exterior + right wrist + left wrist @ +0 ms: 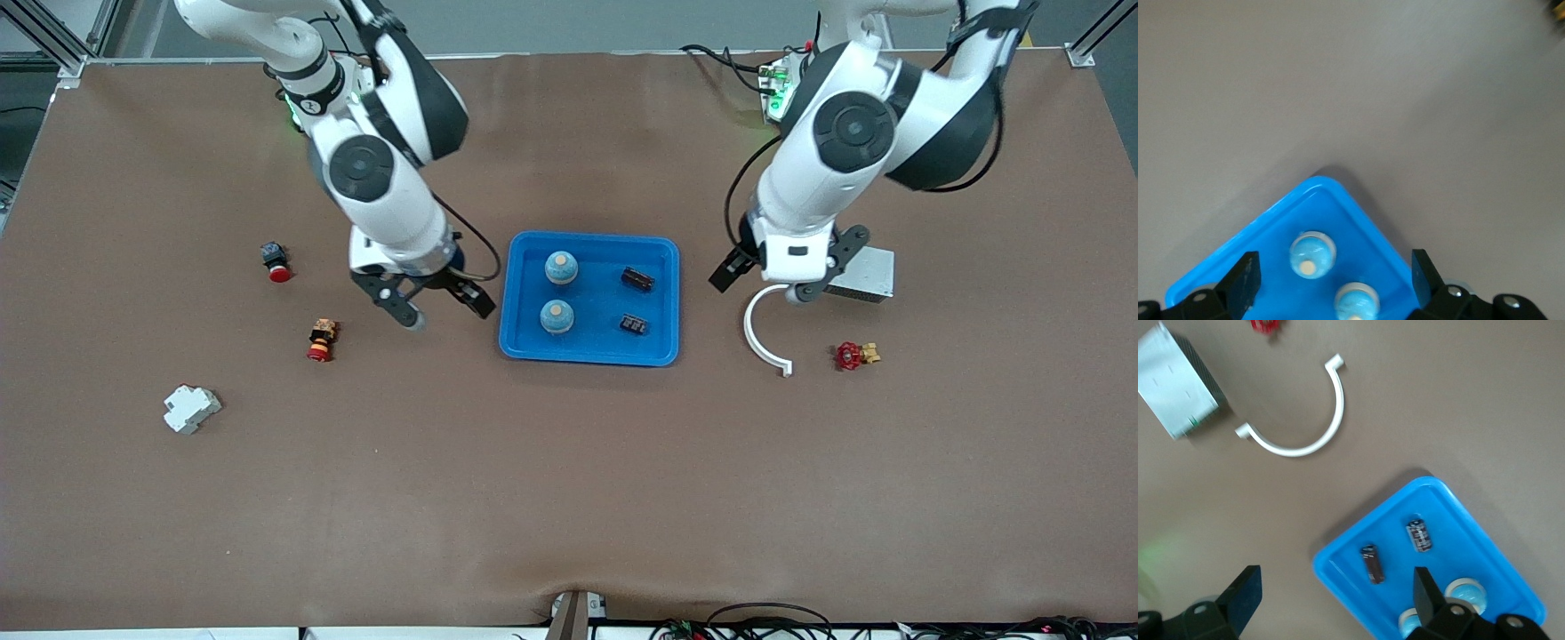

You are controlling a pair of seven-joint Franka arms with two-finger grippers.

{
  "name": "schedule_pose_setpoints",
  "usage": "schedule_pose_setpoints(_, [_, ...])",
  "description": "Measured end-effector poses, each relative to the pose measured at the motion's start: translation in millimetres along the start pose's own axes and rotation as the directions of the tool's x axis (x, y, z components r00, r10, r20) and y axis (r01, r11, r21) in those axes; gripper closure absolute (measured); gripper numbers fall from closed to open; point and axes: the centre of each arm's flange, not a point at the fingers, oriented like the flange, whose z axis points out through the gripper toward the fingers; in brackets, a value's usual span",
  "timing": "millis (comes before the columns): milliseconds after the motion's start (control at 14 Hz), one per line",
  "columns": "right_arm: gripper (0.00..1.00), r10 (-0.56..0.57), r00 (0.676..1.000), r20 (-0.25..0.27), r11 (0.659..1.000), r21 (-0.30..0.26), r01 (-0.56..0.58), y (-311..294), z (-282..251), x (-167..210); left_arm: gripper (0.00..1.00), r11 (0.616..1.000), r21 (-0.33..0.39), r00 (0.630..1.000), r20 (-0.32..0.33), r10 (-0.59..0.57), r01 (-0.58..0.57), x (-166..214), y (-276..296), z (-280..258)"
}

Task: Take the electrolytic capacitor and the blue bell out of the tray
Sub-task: 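Grasp a capacitor with the left gripper while the right gripper grasps a bell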

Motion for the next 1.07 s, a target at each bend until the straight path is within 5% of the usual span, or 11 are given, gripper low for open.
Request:
schedule_pose_setpoints(358, [0.00, 0.028, 1.000, -0.003, 1.000, -0.005, -0.028, -17, 78, -39, 0.00, 0.998, -0.055, 0.999, 0.019, -0.040, 0.041, -33, 15, 60])
schedule_pose_setpoints(1074, [0.00, 0.079, 0.997, -0.009, 0.996, -0.035, -0.080, -39, 135, -64, 0.11, 0.985, -0.051, 0.986, 0.021, -0.164, 0.165, -74, 24, 163])
